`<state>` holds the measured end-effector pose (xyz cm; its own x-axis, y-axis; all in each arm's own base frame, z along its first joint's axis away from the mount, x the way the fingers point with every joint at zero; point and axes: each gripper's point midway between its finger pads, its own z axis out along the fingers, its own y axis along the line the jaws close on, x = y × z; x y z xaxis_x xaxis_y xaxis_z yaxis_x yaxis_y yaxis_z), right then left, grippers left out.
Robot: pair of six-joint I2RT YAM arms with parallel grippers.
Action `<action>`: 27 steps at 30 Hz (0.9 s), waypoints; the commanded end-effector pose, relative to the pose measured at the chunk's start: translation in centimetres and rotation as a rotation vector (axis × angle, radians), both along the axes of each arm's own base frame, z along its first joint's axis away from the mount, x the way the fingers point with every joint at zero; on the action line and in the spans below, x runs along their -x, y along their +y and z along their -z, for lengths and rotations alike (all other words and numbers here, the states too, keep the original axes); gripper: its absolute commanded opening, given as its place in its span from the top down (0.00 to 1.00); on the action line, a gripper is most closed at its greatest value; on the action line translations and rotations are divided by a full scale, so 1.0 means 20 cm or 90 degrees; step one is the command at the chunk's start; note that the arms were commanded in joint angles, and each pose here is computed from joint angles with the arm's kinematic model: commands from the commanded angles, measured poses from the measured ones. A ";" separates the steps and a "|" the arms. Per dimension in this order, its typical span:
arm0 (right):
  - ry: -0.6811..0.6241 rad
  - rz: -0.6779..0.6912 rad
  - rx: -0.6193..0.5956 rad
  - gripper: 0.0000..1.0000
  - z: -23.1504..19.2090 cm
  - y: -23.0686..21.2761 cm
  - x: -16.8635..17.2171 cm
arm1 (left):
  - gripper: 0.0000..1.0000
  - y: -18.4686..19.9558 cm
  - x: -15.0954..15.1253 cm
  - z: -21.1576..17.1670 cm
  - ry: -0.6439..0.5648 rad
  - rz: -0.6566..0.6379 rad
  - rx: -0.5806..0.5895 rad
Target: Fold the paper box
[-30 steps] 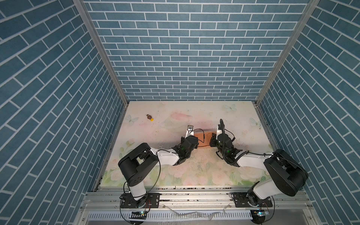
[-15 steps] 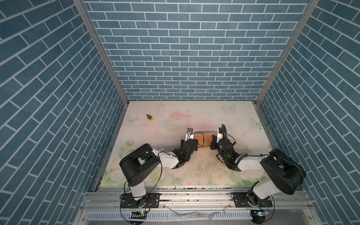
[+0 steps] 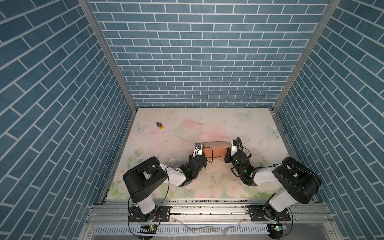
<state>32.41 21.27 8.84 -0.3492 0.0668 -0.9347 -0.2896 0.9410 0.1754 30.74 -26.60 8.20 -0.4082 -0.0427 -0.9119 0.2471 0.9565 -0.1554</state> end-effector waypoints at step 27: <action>0.104 -0.086 0.090 1.00 0.37 0.02 0.14 | 0.49 -0.01 -0.17 -0.25 0.084 0.016 -0.009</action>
